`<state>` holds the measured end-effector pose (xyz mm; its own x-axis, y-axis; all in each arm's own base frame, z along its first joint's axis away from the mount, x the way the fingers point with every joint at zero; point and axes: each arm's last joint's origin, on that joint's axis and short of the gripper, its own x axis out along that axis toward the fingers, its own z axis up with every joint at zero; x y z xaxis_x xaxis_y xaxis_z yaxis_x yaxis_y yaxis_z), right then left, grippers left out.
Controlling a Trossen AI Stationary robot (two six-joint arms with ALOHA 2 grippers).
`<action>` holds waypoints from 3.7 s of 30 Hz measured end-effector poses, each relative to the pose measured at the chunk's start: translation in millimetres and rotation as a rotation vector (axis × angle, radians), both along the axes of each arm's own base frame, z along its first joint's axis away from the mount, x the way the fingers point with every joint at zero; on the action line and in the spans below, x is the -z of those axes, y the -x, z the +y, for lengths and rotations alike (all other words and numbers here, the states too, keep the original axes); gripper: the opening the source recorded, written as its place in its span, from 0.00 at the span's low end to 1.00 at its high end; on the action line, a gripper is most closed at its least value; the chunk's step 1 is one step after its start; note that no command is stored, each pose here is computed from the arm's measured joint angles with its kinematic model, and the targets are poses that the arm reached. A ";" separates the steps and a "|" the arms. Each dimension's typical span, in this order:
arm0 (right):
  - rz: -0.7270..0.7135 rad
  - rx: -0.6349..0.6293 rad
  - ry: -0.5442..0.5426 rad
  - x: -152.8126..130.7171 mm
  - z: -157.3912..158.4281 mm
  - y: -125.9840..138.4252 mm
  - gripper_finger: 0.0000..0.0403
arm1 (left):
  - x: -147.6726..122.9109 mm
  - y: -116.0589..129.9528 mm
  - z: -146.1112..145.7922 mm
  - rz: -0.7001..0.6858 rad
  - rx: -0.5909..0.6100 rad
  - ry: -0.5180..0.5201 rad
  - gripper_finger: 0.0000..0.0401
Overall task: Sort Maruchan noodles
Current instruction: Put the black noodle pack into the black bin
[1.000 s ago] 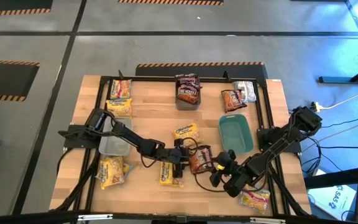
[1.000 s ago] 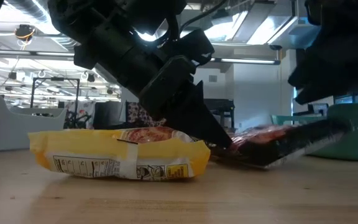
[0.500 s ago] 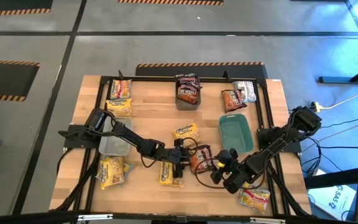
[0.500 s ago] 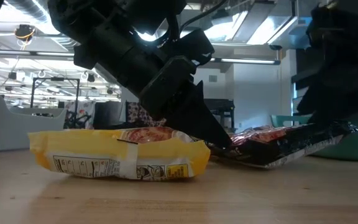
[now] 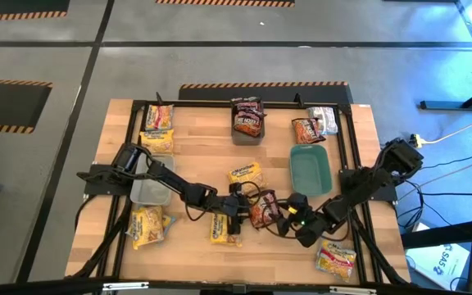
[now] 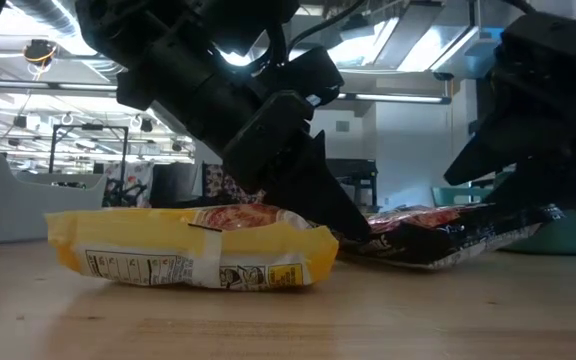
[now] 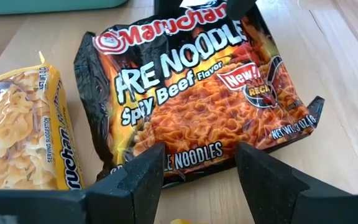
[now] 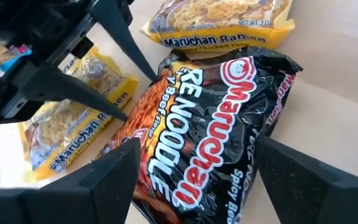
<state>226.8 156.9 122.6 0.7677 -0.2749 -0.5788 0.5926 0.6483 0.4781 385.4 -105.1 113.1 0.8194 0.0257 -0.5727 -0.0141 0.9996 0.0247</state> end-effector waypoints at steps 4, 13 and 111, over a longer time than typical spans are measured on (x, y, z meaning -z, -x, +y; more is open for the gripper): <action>-0.012 0.007 0.001 -0.2 -1.6 -1.5 0.68 | 0.0 0.0 0.0 0.001 0.001 0.001 0.48; -0.029 -0.003 0.026 -1.7 -0.7 -2.5 0.44 | -0.6 0.1 -0.5 -0.001 0.005 0.004 0.48; 0.077 -0.127 -0.187 -12.0 -25.5 -22.6 0.64 | 4.2 8.8 -9.7 0.070 -0.040 -0.011 0.48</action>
<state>249.4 131.3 134.6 0.7409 -0.0619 -0.6687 0.5515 0.6243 0.5532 376.6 -114.9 108.9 0.7755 0.0637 -0.6281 -0.0516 0.9980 0.0375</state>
